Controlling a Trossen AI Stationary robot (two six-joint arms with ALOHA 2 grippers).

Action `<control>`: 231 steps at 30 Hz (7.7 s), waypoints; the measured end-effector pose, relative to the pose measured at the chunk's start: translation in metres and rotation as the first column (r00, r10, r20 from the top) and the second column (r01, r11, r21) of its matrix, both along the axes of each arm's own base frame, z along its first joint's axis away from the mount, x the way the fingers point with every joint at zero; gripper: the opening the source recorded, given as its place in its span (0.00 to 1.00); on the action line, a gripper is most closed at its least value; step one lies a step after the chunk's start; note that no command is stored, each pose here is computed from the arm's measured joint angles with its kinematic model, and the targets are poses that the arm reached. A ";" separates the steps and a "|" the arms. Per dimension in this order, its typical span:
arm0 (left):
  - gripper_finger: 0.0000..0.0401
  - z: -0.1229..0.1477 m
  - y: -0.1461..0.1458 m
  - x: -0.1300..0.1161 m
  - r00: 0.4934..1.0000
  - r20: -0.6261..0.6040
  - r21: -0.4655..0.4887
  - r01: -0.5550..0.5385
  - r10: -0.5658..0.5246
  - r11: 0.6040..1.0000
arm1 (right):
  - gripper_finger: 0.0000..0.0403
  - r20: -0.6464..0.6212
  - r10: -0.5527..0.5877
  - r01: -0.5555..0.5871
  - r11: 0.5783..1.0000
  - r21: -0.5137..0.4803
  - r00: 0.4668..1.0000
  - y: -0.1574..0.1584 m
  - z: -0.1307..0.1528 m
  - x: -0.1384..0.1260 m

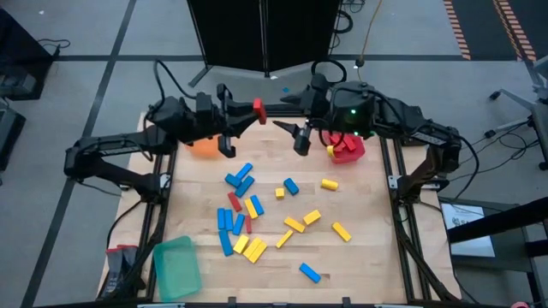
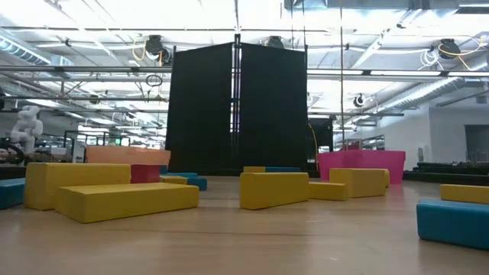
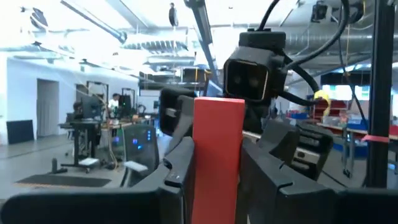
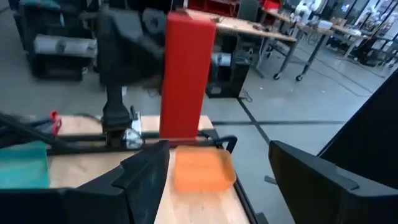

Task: Sort blocks
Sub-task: Put the right red block into the red transparent bin

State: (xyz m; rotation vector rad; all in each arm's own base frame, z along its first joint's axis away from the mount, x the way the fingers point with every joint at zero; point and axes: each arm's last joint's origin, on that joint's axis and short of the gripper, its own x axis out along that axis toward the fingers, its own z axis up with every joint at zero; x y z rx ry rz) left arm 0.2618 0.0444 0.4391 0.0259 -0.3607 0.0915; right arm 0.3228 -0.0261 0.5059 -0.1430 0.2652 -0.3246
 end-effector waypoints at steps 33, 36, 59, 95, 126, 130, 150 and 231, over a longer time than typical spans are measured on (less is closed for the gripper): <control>0.03 -0.049 0.013 -0.001 0.858 -0.511 0.030 -0.041 0.051 0.999 | 0.67 -0.727 -0.086 0.404 0.873 0.275 0.681 0.020 -0.086 -0.090; 0.08 -0.058 0.015 -0.004 0.805 -0.592 0.020 -0.046 0.049 0.999 | 0.64 -0.733 -0.192 0.555 0.780 0.290 0.653 0.011 -0.129 -0.100; 0.43 -0.068 0.020 -0.011 0.705 -0.683 0.062 -0.205 0.191 0.977 | 0.60 -0.875 -0.412 0.965 0.169 0.201 0.254 -0.010 -0.316 -0.183; 0.43 -0.071 0.019 -0.012 0.680 -0.709 0.059 -0.205 0.185 0.977 | 0.60 -0.754 -0.654 0.942 -0.282 0.180 -0.051 -0.054 -0.376 -0.207; 0.43 -0.075 0.018 -0.014 0.656 -0.738 0.007 -0.224 0.156 0.975 | 0.60 -0.763 -0.262 0.802 0.289 0.522 0.591 -0.030 -0.363 -0.153; 0.43 -0.075 0.018 -0.014 0.655 -0.740 0.003 -0.226 0.154 0.974 | 0.60 -0.738 -0.264 0.780 0.293 0.552 0.621 -0.028 -0.361 -0.149; 0.43 -0.075 0.018 -0.014 0.657 -0.739 -0.012 -0.233 0.149 0.972 | 0.60 -0.630 -0.250 0.672 0.394 0.627 0.735 -0.019 -0.357 -0.132; 0.43 -0.088 0.019 -0.015 0.617 -0.772 -0.001 -0.240 0.152 0.971 | 0.45 -0.662 -0.552 0.862 0.357 0.361 0.506 -0.139 -0.298 -0.144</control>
